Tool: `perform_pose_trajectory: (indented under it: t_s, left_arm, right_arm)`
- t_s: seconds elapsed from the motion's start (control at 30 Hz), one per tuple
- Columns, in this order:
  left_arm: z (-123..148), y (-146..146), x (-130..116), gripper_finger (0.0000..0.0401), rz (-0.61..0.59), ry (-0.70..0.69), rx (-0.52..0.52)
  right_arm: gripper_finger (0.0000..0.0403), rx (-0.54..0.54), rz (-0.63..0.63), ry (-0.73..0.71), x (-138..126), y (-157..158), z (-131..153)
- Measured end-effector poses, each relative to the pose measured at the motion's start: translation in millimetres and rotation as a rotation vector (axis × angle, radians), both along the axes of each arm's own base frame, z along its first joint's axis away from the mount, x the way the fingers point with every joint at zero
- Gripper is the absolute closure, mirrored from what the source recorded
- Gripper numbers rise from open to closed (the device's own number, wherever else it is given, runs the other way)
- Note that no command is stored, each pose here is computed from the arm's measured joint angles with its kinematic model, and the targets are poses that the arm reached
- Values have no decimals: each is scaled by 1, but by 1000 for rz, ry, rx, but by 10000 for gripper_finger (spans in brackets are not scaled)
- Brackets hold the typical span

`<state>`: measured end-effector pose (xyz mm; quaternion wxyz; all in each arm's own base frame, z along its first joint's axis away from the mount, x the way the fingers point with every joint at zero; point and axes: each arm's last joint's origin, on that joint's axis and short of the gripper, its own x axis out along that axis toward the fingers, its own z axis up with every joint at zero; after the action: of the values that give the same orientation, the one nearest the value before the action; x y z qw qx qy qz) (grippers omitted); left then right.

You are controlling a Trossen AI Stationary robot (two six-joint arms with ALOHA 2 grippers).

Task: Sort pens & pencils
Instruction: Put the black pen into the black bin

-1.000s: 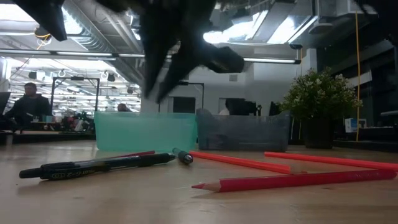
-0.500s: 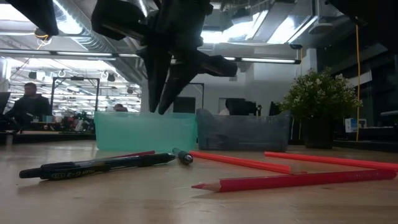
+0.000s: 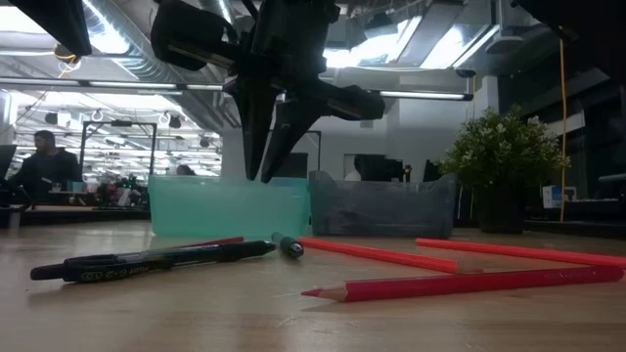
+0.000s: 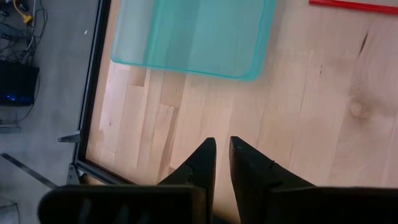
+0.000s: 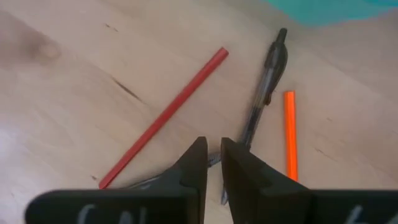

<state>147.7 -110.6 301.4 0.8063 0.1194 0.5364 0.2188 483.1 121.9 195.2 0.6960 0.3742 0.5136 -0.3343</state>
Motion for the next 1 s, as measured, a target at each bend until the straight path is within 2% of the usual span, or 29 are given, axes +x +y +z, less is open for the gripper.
perform_pose_trajectory:
  t_s: [0.17,0.47,0.83,1.0]
  left_arm:
    - [0,0,0,360,1,-1,0]
    - [0,0,0,360,1,-1,0]
    - [0,0,0,360,0,-1,0]
    - [0,0,0,360,0,-1,0]
  right_arm:
    - [354,27,21,59,-4,0,-13]
    - [352,35,49,48,-2,-1,-20]
    - [292,32,46,50,0,-9,-20]
    - [282,31,45,51,1,-13,-20]
